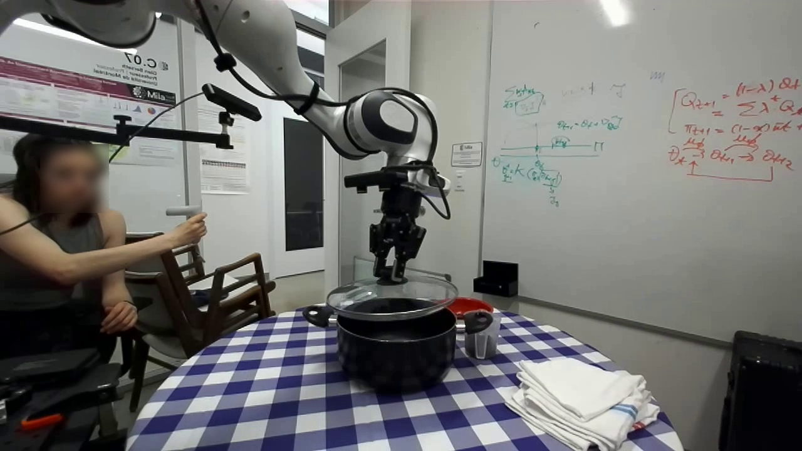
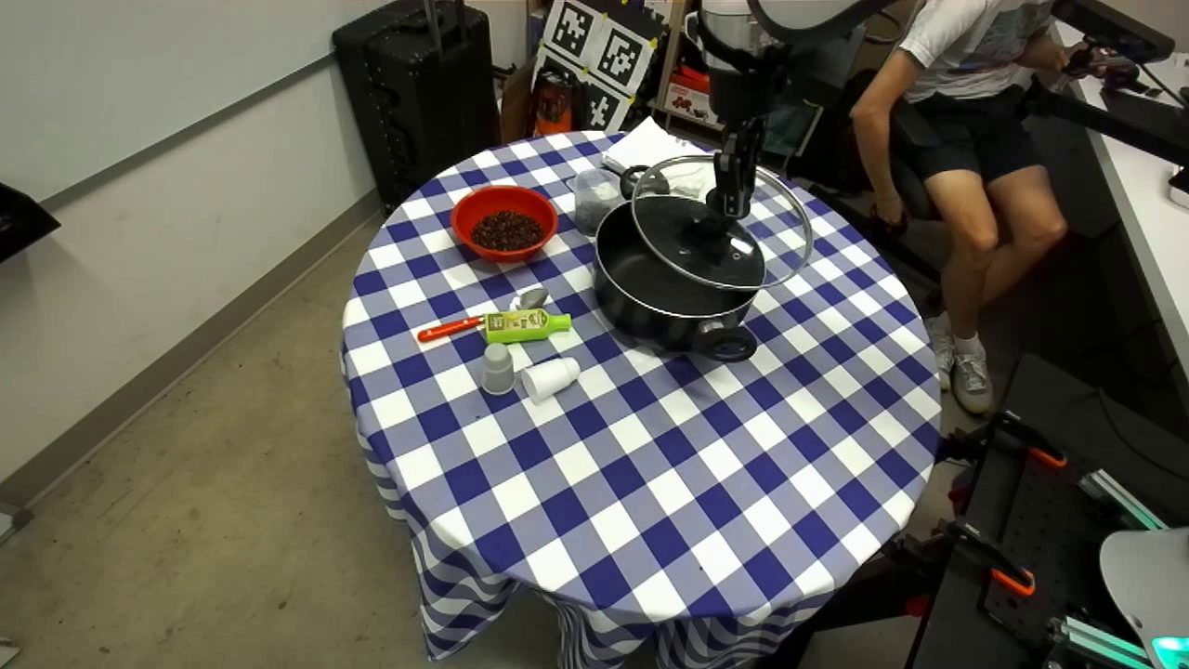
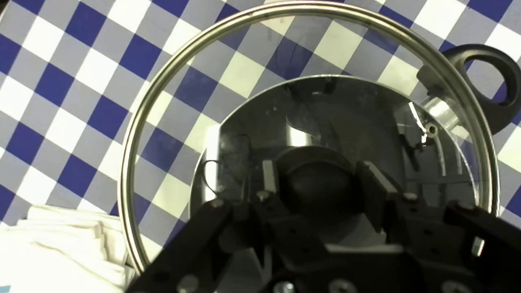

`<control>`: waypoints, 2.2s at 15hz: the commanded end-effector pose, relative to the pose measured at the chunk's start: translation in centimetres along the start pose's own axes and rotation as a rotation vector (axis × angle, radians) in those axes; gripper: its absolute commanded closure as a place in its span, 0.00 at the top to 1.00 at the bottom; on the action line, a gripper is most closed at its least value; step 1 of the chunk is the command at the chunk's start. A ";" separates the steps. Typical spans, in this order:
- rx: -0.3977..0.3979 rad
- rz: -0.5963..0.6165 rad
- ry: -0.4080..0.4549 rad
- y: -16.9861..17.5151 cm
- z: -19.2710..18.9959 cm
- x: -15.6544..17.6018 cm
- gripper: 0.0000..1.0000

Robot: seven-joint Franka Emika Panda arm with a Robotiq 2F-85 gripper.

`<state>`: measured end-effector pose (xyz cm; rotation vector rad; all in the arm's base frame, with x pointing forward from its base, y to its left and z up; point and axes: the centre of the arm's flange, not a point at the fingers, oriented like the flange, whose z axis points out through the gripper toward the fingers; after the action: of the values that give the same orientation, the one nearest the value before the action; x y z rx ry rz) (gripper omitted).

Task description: Put the lid on the pot

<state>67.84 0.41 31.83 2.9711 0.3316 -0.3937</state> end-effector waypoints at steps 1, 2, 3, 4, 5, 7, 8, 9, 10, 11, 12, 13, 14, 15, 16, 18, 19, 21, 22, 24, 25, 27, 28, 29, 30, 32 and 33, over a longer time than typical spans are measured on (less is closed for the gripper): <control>-0.053 -0.051 -0.004 0.1 -1.2 4.1 0.25; -0.055 -0.059 -0.001 -0.1 -1.1 4.6 0.25; -0.055 -0.064 0.002 -0.4 -0.9 4.9 0.25; -0.048 -0.063 0.012 -0.8 -0.6 5.1 0.25; -0.047 -0.062 0.018 -1.2 -0.3 5.4 0.25; -0.046 -0.061 0.019 -1.6 0.0 6.0 0.25; -0.042 -0.064 0.015 -1.8 0.0 6.1 0.25; -0.041 -0.065 0.014 -1.9 0.0 6.1 0.25; -0.038 -0.066 0.013 -2.1 0.2 6.1 0.25; -0.042 -0.063 0.011 -2.3 0.5 6.1 0.25; -0.039 -0.064 0.008 -2.3 0.7 6.1 0.25; -0.039 -0.060 -0.001 -2.4 1.0 6.1 0.25; -0.037 -0.060 -0.008 -2.4 1.2 6.0 0.25; -0.038 -0.058 -0.020 -2.5 1.5 5.8 0.25; -0.037 -0.057 -0.029 -2.6 1.7 5.6 0.25; -0.035 -0.055 -0.042 -2.8 2.0 5.2 0.25; -0.032 -0.056 -0.049 -2.8 2.1 5.1 0.25; -0.028 -0.057 -0.051 -3.0 2.3 4.9 0.25; -0.027 -0.058 -0.050 -3.1 2.3 4.9 0.25; -0.024 -0.063 -0.042 -3.3 2.4 5.0 0.25; -0.023 -0.065 -0.042 -3.4 2.4 5.1 0.25; -0.020 -0.071 -0.042 -3.6 2.5 5.2 0.25; -0.016 -0.076 -0.044 -3.7 2.6 5.2 0.25; -0.016 -0.075 -0.045 -3.8 2.6 5.3 0.25; -0.015 -0.077 -0.046 -3.8 2.7 5.3 0.25; -0.011 -0.077 -0.045 -3.8 2.9 5.3 0.25; -0.008 -0.078 -0.045 -3.8 3.0 5.3 0.25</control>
<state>71.01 4.23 26.54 2.9322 0.4395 -0.4604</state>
